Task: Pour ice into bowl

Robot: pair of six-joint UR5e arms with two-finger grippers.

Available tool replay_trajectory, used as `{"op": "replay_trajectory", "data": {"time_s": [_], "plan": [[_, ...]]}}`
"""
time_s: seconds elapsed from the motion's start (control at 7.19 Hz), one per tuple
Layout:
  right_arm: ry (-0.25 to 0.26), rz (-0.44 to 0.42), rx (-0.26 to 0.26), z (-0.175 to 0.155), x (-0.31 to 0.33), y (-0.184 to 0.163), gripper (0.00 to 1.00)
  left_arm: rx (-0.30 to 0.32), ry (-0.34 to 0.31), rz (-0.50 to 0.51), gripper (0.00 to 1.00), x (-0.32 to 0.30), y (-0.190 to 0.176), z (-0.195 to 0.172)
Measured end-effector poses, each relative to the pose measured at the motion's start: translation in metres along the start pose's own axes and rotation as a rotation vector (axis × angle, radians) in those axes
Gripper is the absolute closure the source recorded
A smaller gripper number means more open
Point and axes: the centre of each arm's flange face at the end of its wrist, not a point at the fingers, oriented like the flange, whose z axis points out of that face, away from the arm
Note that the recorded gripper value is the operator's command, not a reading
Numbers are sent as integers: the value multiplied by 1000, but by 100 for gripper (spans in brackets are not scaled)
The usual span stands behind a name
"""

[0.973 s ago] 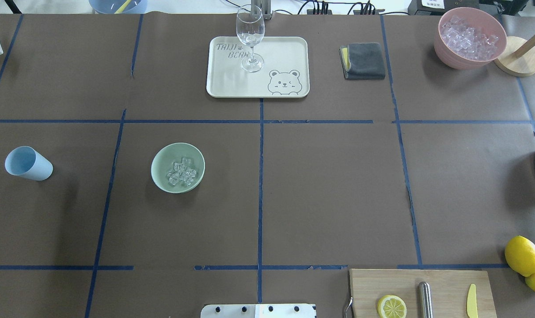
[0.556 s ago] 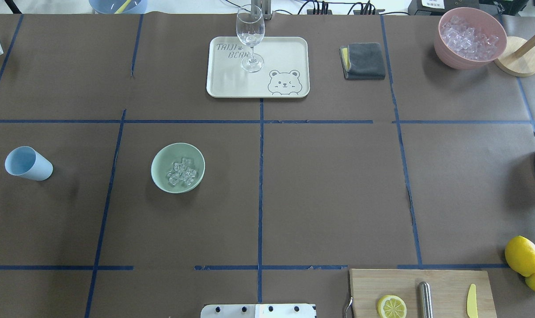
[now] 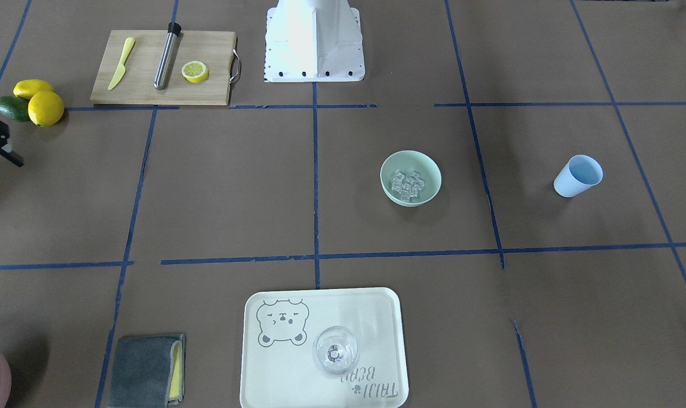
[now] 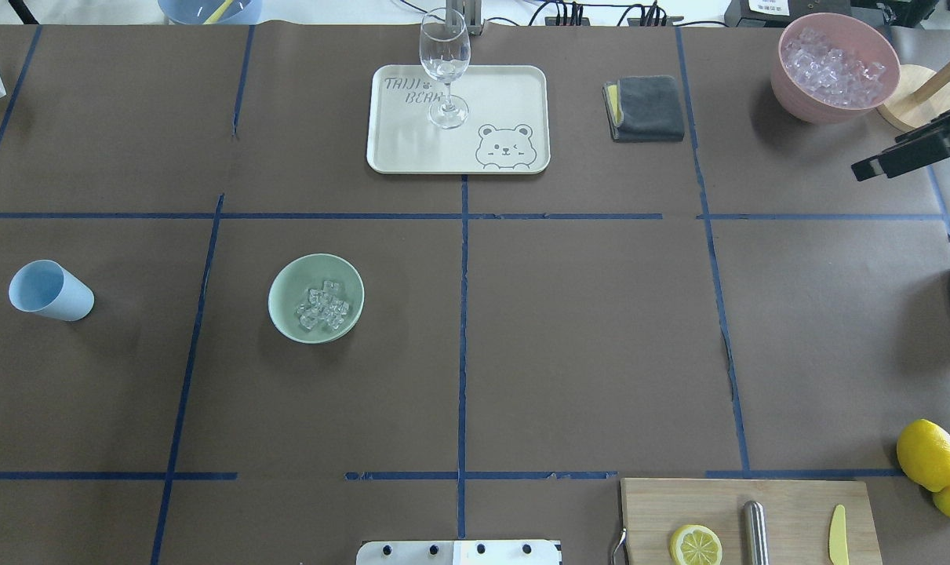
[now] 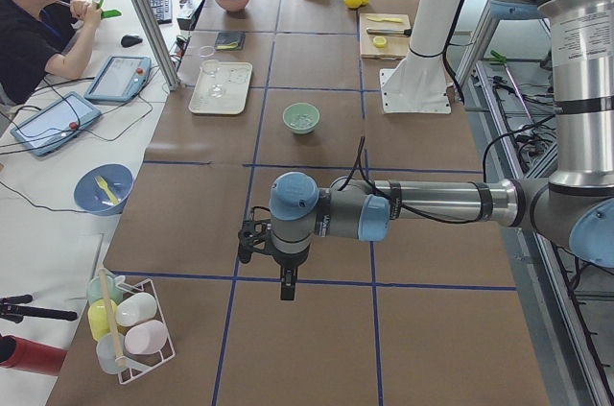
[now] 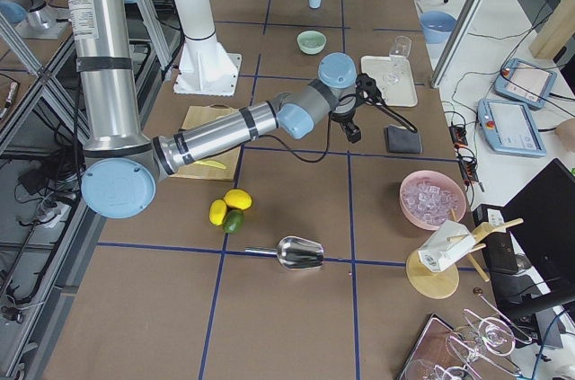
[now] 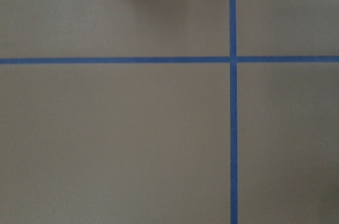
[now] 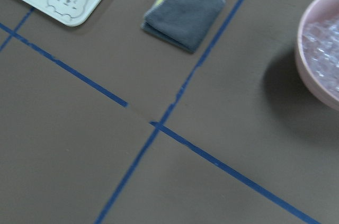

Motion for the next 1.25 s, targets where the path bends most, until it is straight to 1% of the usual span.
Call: {"op": "replay_trajectory", "data": {"time_s": [0.14, 0.28, 0.42, 0.56, 0.69, 0.83, 0.97, 1.11, 1.25], "plan": [[-21, 23, -3, 28, -49, -28, 0, -10, 7, 24, 0, 1, 1, -3], [-32, 60, -6, 58, -108, -55, 0, -11, 18, 36, 0, 3, 0, -6], [-38, 105, -16, 80, -163, -78, 0, -10, 38, 41, 0, 6, 0, -8], [-37, 157, -34, 99, -221, -97, 0, -6, 57, 46, 0, 9, 0, -10], [-22, 215, -41, 119, -282, -111, 1, 0, 67, 52, 0, 13, -1, -13], [4, 271, -31, 146, -348, -123, 1, 7, 71, 59, 0, 17, -1, -17], [36, 323, -29, 181, -406, -140, 2, 12, 72, 64, 0, 19, -1, -19], [84, 376, -39, 226, -460, -162, 5, 15, 73, 66, 0, 20, -1, -20], [143, 411, -56, 269, -502, -177, 12, 16, 73, 67, 0, 20, -1, -21]]}}
